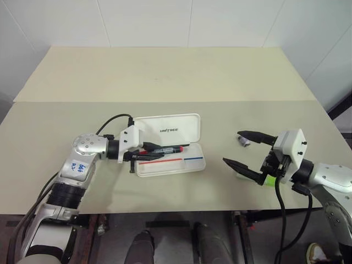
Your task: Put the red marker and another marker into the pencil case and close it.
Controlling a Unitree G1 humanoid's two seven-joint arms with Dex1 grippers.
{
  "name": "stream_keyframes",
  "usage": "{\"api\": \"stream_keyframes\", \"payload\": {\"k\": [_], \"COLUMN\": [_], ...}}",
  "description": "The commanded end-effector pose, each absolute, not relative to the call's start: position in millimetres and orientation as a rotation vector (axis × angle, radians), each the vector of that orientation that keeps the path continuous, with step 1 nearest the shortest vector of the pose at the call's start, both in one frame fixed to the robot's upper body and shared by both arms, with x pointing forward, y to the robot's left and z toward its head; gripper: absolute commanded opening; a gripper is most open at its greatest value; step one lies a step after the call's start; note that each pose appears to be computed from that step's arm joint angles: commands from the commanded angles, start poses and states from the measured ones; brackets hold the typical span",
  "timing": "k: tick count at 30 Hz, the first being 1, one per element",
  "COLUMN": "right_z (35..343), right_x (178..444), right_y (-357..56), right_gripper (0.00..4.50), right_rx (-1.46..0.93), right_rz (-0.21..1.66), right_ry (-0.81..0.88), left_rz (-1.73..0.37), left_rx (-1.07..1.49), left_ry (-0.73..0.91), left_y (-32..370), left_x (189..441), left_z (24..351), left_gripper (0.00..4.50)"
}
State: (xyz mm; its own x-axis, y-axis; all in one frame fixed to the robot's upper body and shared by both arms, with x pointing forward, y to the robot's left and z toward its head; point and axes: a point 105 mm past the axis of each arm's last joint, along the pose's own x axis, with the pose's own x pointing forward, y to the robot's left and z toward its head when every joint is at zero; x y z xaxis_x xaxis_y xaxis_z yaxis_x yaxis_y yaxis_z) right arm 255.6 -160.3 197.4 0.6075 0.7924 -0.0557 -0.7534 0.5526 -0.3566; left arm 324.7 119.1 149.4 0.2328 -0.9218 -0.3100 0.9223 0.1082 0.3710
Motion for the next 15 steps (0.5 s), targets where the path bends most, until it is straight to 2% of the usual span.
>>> {"api": "stream_keyframes", "payload": {"k": [1, 13, 14, 15], "right_z": [211.5, 214.5, 214.6, 214.7], "right_x": [246.8, 244.3, 244.6, 244.9], "right_y": [-156.9, -152.3, -152.0, -151.3], "right_gripper": [4.5, 4.5, 4.5, 4.5], "right_rx": [-0.398, -0.388, -0.387, -0.384], "right_rz": [0.93, 0.921, 0.921, 0.921], "right_ry": [-0.163, -0.176, -0.177, -0.179], "left_rz": [-1.361, -1.324, -1.321, -1.319], "left_rx": [0.584, 0.559, 0.562, 0.563], "left_ry": [-0.022, 0.038, 0.039, 0.041], "left_y": [109.6, 105.4, 105.1, 104.6], "left_x": [328.4, 334.2, 334.7, 335.1], "left_z": [152.1, 139.6, 139.2, 138.8], "left_gripper": [0.54, 0.54, 1.3, 1.56]}}
